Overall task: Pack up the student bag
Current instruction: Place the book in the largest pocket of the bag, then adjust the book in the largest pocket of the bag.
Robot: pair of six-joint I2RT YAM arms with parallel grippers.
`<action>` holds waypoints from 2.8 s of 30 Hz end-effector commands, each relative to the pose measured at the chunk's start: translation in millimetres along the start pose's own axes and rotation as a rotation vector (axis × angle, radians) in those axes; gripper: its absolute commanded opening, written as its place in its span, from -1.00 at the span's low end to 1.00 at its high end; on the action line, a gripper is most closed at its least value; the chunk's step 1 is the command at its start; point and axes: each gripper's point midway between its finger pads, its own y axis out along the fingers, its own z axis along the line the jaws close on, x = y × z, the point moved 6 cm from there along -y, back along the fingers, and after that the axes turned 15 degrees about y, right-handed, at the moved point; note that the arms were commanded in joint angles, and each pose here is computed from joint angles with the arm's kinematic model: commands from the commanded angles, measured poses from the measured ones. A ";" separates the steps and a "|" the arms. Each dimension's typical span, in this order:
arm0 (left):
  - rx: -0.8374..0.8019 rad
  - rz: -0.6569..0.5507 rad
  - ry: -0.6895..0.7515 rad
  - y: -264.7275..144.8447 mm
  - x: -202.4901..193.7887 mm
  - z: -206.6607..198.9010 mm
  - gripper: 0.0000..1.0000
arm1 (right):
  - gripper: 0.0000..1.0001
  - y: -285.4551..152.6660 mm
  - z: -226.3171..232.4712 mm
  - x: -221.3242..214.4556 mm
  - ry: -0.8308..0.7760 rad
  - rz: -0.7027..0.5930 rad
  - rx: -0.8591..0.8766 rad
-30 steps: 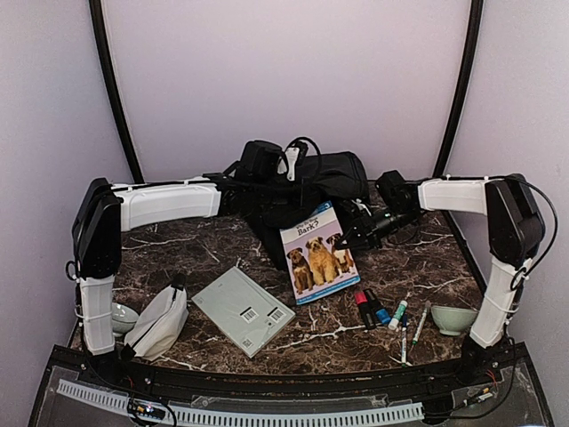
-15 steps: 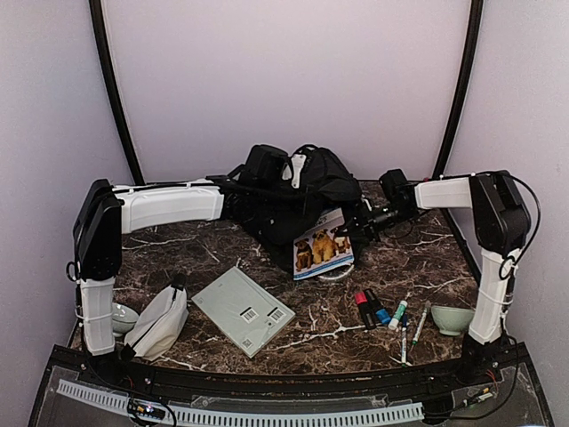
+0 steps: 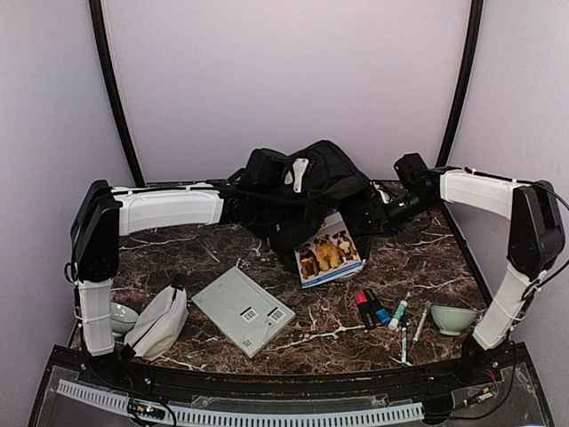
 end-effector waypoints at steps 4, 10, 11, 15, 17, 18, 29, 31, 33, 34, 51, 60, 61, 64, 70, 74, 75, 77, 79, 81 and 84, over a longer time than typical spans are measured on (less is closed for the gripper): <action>-0.022 -0.105 0.018 -30.1 33.5 -10.6 -1.00 | 0.21 -14.6 -5.9 -30.8 -0.253 0.023 -0.201; -0.026 -0.103 0.000 -30.6 29.6 -6.6 -1.00 | 0.08 -17.7 24.5 -65.9 -0.581 0.050 -0.205; -0.027 -0.104 -0.006 -30.5 28.7 -5.5 -1.00 | 0.08 -16.8 26.5 -71.0 -0.613 0.053 -0.208; -0.032 -0.105 -0.020 -30.2 27.1 -3.6 -1.00 | 0.05 -8.5 31.7 -92.6 -0.728 0.117 -0.190; -0.035 -0.102 -0.021 -29.7 26.4 -3.8 -1.00 | 0.04 -0.8 35.2 -102.4 -0.797 0.147 -0.204; -0.037 -0.103 -0.022 -29.8 26.7 -4.0 -1.00 | 0.05 2.4 36.5 -105.5 -0.830 0.151 -0.223; -0.088 -0.059 -0.012 -33.1 23.6 3.4 -1.00 | 0.23 49.9 73.3 -121.4 -1.282 0.076 -0.344; -0.108 -0.048 -0.002 -33.8 23.9 2.1 -1.00 | 0.23 62.7 78.6 -122.3 -1.310 0.085 -0.358; -0.135 -0.038 0.008 -33.7 24.4 0.5 -1.00 | 0.24 74.4 82.8 -124.7 -1.341 0.100 -0.359; -0.146 -0.034 0.008 -33.8 24.7 -0.2 -1.00 | 0.25 81.6 85.3 -126.8 -1.361 0.103 -0.363; -0.221 0.018 0.000 -35.0 22.1 -6.8 -1.00 | 0.01 135.9 80.6 -107.7 -1.443 0.120 -0.528; -0.240 0.028 0.001 -35.6 20.5 -9.1 -1.00 | -0.10 138.0 81.3 -103.5 -1.444 0.117 -0.548; -0.240 0.029 0.002 -35.7 20.3 -8.9 -1.00 | -0.15 138.5 80.8 -100.8 -1.438 0.105 -0.567; -0.243 0.036 0.001 -36.0 19.2 -9.8 -1.00 | -0.26 139.7 76.8 -88.7 -1.424 0.065 -0.627; -0.258 0.040 0.002 -35.7 18.2 -11.1 -1.00 | -0.36 138.0 62.0 -48.6 -1.375 -0.032 -0.744; -0.271 0.039 0.003 -35.7 18.5 -12.5 -1.00 | -0.38 139.9 53.3 -23.6 -1.352 -0.099 -0.827; -0.271 0.040 0.002 -35.4 18.2 -12.1 -1.00 | -0.38 141.0 50.9 -19.3 -1.348 -0.110 -0.842; -0.277 0.041 0.003 -34.9 17.6 -12.8 -1.00 | -0.38 143.6 48.2 -12.0 -1.344 -0.134 -0.857; -0.282 0.040 0.002 -34.3 17.7 -13.2 -1.00 | -0.39 147.1 46.6 -5.9 -1.338 -0.154 -0.869; -0.287 0.040 0.000 -33.7 18.1 -13.4 -1.00 | -0.38 152.6 45.2 -1.8 -1.329 -0.165 -0.873; -0.294 0.036 -0.001 -32.9 19.9 -14.1 -1.00 | -0.38 158.1 43.3 5.7 -1.303 -0.206 -0.883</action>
